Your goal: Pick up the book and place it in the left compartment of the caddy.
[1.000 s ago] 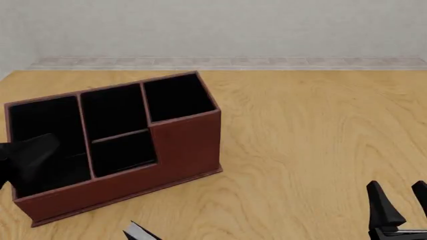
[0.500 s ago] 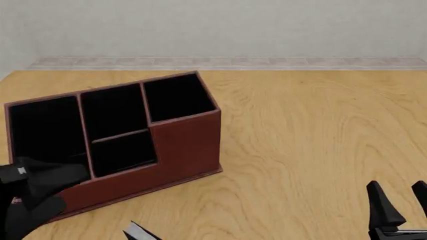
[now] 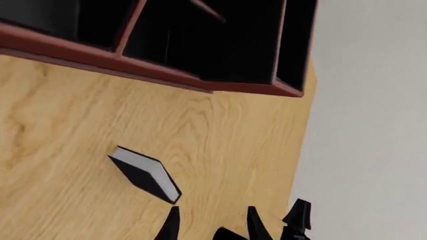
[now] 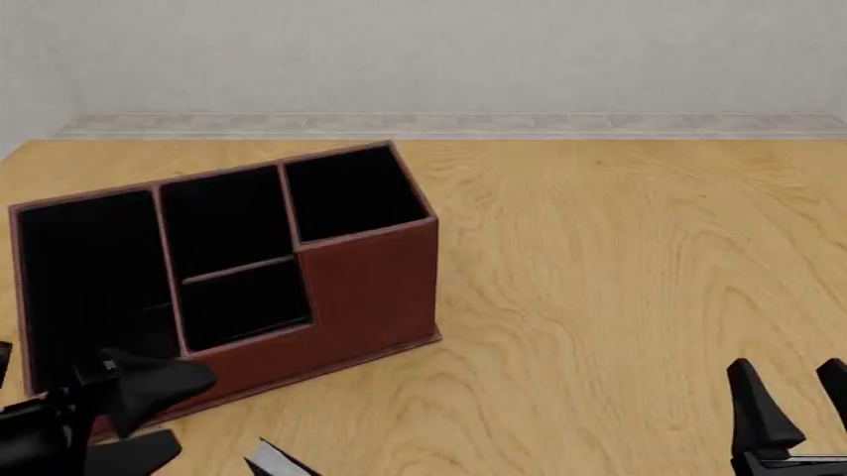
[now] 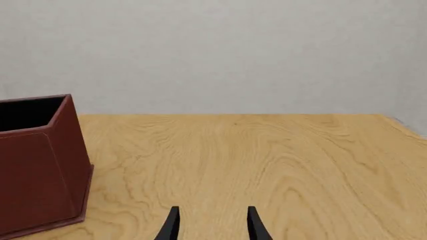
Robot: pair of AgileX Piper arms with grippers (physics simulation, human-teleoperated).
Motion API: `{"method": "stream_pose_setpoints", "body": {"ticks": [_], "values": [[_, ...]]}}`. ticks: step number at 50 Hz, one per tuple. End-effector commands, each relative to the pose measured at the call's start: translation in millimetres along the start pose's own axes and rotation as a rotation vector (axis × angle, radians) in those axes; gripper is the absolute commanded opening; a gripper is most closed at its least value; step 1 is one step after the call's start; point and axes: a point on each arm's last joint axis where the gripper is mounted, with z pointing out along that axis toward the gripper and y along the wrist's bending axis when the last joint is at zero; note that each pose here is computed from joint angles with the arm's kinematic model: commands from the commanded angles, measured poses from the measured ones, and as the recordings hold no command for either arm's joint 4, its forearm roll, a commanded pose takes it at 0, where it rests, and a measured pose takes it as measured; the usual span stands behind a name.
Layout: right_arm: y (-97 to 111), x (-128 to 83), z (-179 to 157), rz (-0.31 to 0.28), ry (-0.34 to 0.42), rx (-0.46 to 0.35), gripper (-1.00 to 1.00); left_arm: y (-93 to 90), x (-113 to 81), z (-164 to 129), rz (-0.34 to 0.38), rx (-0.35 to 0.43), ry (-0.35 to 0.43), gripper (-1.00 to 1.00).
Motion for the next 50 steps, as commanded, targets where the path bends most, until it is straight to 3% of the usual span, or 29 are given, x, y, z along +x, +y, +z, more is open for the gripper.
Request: {"method": "stream_pose_setpoints", "body": {"ticks": [1, 11, 16, 20, 50], "values": [[0.0, -0.3, -0.3, 0.000, -0.001, 0.000, 1.00, 16.7, 2.5, 18.1, -0.040, -0.016, -0.005, 1.00], [0.0, -0.3, -0.3, 0.000, -0.001, 0.000, 1.00, 40.3, 6.9, 32.8, -0.048, -0.058, 0.000, 1.00], [0.0, -0.3, -0.3, 0.000, -0.001, 0.000, 1.00, 36.5, 5.8, 29.1, -0.048, -0.063, -0.003, 1.00], [0.0, -0.3, -0.3, 0.000, -0.001, 0.000, 1.00, 49.6, 8.7, 36.7, -0.050, -0.075, 0.002, 1.00], [0.0, -0.3, -0.3, 0.000, -0.001, 0.000, 1.00, 67.9, 15.9, 61.0, -0.058, -0.113, 0.038, 1.00]]}}
